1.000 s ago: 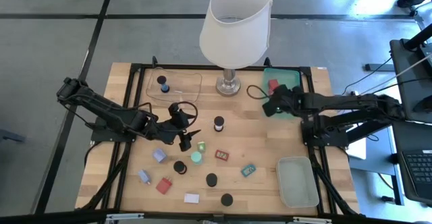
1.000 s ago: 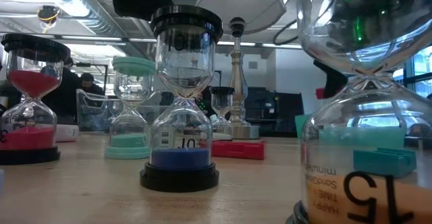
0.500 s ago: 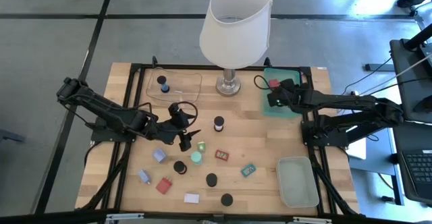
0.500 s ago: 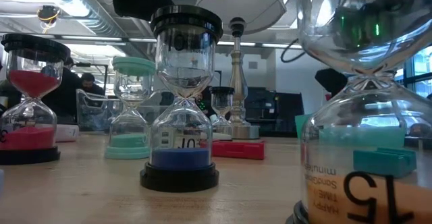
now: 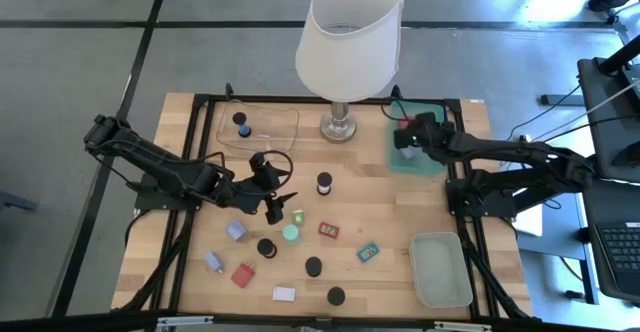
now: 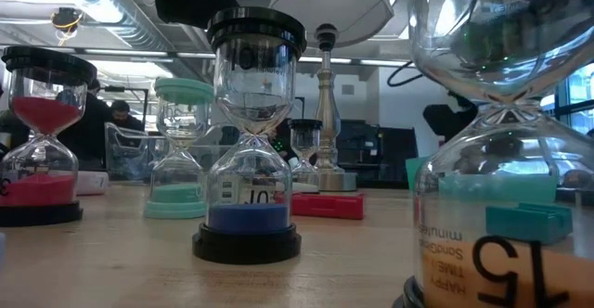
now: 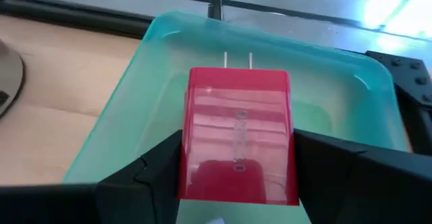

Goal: Pick & Place Office items
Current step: Put the top red charger adapter into the green bin

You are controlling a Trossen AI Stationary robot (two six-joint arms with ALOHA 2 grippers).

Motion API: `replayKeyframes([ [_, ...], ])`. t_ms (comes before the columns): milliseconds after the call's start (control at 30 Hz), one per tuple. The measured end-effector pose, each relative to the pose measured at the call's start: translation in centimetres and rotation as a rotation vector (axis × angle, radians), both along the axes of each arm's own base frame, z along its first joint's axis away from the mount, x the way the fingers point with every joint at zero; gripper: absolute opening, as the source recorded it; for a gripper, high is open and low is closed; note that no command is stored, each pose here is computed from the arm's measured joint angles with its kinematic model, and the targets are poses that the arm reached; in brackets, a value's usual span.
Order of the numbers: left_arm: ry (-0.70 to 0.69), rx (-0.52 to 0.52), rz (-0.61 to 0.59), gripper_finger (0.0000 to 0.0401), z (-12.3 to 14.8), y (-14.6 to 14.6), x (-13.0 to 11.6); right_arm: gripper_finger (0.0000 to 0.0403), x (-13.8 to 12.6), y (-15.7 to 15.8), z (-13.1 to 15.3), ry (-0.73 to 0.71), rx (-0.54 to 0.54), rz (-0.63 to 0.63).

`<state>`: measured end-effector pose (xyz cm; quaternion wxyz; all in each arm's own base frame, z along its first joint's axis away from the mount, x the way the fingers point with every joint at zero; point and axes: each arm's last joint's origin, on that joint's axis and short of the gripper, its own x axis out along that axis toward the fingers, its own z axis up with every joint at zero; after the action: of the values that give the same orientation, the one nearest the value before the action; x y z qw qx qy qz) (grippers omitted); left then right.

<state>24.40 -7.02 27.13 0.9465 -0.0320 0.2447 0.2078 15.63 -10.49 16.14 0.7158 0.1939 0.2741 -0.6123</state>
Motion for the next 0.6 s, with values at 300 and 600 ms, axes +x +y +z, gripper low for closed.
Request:
replayKeyframes([
  [300, 0.000, 0.000, 0.000, 0.0278, 0.0, 0.0, 0.0, 0.0213, 1.3, -1.6, -2.2, 0.008, 0.015, -0.033],
  [600, 0.000, 0.000, 0.000, 0.0278, 0.0, 0.0, 0.0, 0.0215, 1.6, -3.0, -3.4, -0.006, 0.019, -0.070],
])
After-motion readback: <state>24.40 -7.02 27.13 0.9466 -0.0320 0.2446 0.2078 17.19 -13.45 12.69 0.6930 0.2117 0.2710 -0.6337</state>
